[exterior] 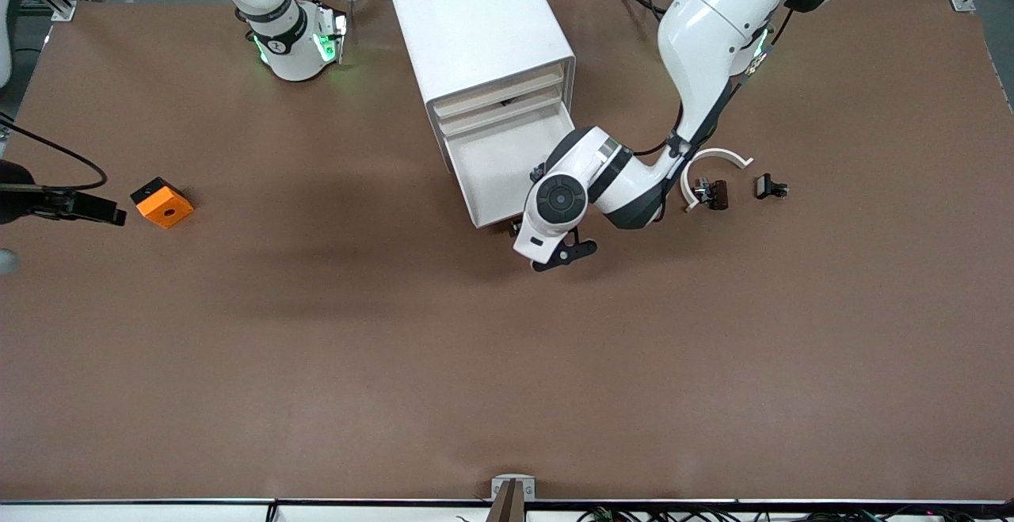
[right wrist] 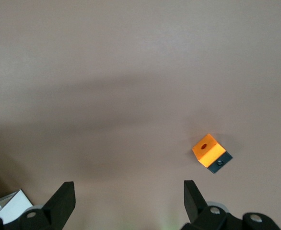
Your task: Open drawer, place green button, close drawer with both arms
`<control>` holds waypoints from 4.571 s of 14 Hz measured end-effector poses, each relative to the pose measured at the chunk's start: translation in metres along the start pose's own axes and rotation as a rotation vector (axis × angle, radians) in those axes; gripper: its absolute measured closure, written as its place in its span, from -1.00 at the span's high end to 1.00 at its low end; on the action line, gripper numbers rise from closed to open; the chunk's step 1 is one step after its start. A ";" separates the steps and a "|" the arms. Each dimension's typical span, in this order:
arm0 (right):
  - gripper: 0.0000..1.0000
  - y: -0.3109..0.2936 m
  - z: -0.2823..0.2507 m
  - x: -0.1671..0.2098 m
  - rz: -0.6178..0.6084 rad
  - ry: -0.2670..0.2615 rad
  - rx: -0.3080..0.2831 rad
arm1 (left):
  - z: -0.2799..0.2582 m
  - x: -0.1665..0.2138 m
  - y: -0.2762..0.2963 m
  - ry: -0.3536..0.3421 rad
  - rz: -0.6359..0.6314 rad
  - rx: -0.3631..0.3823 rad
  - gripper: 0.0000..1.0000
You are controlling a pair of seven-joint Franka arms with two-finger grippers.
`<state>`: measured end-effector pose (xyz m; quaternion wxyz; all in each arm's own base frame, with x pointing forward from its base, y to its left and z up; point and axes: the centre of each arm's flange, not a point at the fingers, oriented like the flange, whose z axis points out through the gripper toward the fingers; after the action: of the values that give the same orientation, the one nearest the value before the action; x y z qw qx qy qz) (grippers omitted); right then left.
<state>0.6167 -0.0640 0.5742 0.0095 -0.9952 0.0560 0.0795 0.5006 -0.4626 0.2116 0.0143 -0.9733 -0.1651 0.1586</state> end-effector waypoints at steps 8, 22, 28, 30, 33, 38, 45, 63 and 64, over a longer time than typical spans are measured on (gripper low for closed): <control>1.00 0.005 -0.027 -0.016 -0.027 -0.015 -0.032 | 0.015 -0.045 0.004 -0.180 -0.049 0.067 1.00; 1.00 0.028 -0.080 -0.105 -0.001 -0.020 0.027 | 0.039 -0.103 0.022 -0.287 -0.097 0.104 1.00; 1.00 0.010 -0.075 -0.150 -0.029 0.045 0.030 | 0.040 -0.115 0.027 -0.354 -0.119 0.084 1.00; 1.00 0.008 -0.075 -0.152 -0.032 0.054 0.030 | 0.040 -0.116 0.028 -0.375 -0.129 0.077 1.00; 1.00 0.000 -0.076 -0.151 -0.046 0.070 0.027 | 0.041 -0.117 0.028 -0.393 -0.138 0.072 1.00; 1.00 -0.002 -0.080 -0.150 -0.051 0.097 0.026 | 0.022 -0.097 0.029 -0.386 -0.160 0.023 1.00; 1.00 -0.006 -0.081 -0.151 -0.057 0.102 0.006 | -0.090 0.013 -0.011 -0.148 -0.201 -0.037 1.00; 1.00 -0.015 -0.084 -0.149 -0.074 0.129 0.000 | -0.359 0.084 -0.434 0.058 0.300 -0.033 1.00; 1.00 -0.015 -0.084 -0.149 -0.074 0.129 0.000 | -0.359 0.078 -0.456 0.077 0.314 -0.042 1.00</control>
<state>0.4854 -0.0352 0.6814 0.0089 -0.9997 0.0197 0.0145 0.5385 0.0022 0.5650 -0.0248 -0.9926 -0.0137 0.1178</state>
